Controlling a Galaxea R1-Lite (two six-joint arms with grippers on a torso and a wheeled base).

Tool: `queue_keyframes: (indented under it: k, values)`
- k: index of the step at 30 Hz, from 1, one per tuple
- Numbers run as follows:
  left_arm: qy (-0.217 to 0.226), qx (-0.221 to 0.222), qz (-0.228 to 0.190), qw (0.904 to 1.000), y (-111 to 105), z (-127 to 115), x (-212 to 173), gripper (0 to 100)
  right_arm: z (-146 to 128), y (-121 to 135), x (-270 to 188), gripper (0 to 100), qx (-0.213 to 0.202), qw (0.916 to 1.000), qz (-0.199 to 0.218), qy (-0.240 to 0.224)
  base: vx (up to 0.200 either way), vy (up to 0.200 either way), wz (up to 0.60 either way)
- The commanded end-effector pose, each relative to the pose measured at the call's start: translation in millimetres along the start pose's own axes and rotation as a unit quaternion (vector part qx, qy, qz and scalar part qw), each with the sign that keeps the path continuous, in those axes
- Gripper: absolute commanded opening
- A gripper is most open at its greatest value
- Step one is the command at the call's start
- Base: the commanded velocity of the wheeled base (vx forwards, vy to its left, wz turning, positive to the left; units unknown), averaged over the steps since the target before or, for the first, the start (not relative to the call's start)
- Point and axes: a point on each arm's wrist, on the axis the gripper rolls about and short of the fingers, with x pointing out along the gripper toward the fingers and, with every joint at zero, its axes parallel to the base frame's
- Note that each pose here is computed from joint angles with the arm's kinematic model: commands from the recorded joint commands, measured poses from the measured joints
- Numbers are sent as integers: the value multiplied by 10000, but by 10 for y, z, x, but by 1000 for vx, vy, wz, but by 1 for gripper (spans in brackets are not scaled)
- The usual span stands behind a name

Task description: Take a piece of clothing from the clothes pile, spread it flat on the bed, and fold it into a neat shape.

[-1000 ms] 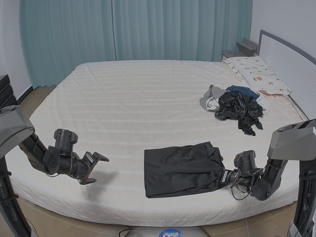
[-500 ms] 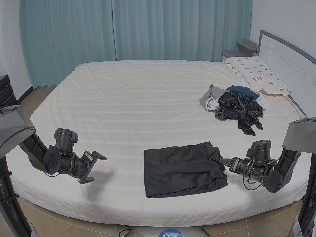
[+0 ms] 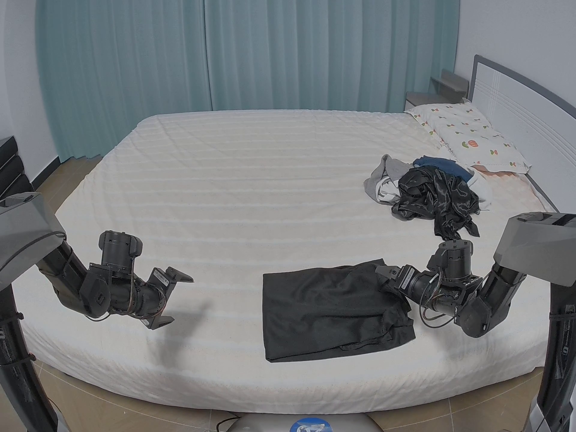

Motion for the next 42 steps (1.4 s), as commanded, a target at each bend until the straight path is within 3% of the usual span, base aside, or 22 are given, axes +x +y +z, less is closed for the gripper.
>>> queue_keyframes:
  k: [1,13,20,21,30,33,42]
  values:
    - [3,52,76,10000,7,-46,55,100,-73,-85,125,100,53,9999,-76,108,0,0,0]
    - [-99,92,169,9998,6,-64,101,100,-50,-163,319,100,125,9997,-182,130,0,0,0]
    - [-99,104,186,9997,13,-65,108,100,8,-125,307,100,440,9990,-103,12,0,0,0]
    - [-92,104,182,9997,13,-65,108,100,19,-139,305,0,459,9989,-122,2,0,0,0]
    - [-99,104,186,9997,12,-64,113,100,136,-233,322,0,611,9978,-182,-170,0,0,0]
    - [-92,104,182,9997,12,-64,113,100,234,-274,345,0,880,9955,-162,-300,0,0,0]
    - [-99,104,186,9997,12,-64,113,100,322,-422,470,0,1110,9931,-161,-346,0,0,0]
